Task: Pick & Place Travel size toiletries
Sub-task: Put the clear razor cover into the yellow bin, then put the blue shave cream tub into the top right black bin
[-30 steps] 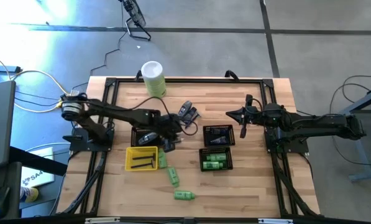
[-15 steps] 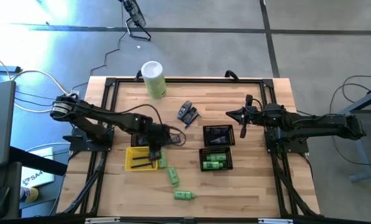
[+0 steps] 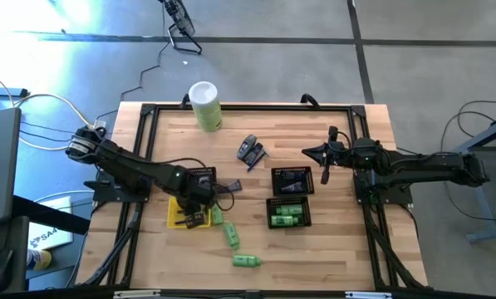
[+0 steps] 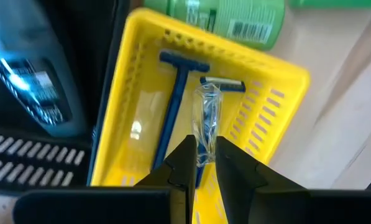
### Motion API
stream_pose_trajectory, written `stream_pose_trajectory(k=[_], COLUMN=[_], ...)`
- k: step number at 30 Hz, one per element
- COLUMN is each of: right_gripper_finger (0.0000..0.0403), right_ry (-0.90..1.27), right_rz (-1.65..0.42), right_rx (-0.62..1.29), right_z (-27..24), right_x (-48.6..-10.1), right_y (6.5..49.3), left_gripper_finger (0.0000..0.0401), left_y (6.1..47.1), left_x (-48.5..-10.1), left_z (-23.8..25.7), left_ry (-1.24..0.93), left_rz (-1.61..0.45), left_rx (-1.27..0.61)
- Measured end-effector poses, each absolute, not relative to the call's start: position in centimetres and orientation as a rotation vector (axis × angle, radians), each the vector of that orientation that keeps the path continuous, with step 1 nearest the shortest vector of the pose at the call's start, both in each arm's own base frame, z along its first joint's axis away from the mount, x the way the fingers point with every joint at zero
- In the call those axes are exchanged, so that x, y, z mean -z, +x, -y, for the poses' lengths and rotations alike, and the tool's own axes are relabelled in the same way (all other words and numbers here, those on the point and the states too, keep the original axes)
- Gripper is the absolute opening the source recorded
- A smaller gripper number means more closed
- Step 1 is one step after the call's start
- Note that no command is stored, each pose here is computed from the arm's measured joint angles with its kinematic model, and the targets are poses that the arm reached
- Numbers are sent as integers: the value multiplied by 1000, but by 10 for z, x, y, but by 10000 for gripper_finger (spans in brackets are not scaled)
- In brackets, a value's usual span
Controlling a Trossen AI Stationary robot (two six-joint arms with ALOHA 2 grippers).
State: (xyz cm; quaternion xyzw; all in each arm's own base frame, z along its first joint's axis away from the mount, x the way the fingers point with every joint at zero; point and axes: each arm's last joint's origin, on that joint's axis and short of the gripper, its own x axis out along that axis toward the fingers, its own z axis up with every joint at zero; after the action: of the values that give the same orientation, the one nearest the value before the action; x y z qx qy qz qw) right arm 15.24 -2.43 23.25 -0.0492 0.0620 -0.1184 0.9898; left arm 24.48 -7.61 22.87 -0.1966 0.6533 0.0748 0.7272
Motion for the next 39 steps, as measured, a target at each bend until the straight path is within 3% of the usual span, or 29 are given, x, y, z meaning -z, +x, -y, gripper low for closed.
stream_pose_trajectory(k=[15,28,33,39], right_gripper_finger=[3,3,3,3], right_ry=[-96,-96,-96,-96], right_rz=[-124,-124,-124,-124], right_rx=[236,234,234,234], right_z=[24,24,24,24], right_x=[-232,-232,-232,-232], right_y=[152,152,152,152], left_gripper_finger=[52,126,119,68], left_y=[243,243,244,254], left_x=[-229,-229,-229,-231], left_z=[80,80,81,83], left_ry=[-486,-497,-458,-394], left_rz=[-1446,-1445,-1437,-1339], left_rx=[-220,-231,-188,-67])
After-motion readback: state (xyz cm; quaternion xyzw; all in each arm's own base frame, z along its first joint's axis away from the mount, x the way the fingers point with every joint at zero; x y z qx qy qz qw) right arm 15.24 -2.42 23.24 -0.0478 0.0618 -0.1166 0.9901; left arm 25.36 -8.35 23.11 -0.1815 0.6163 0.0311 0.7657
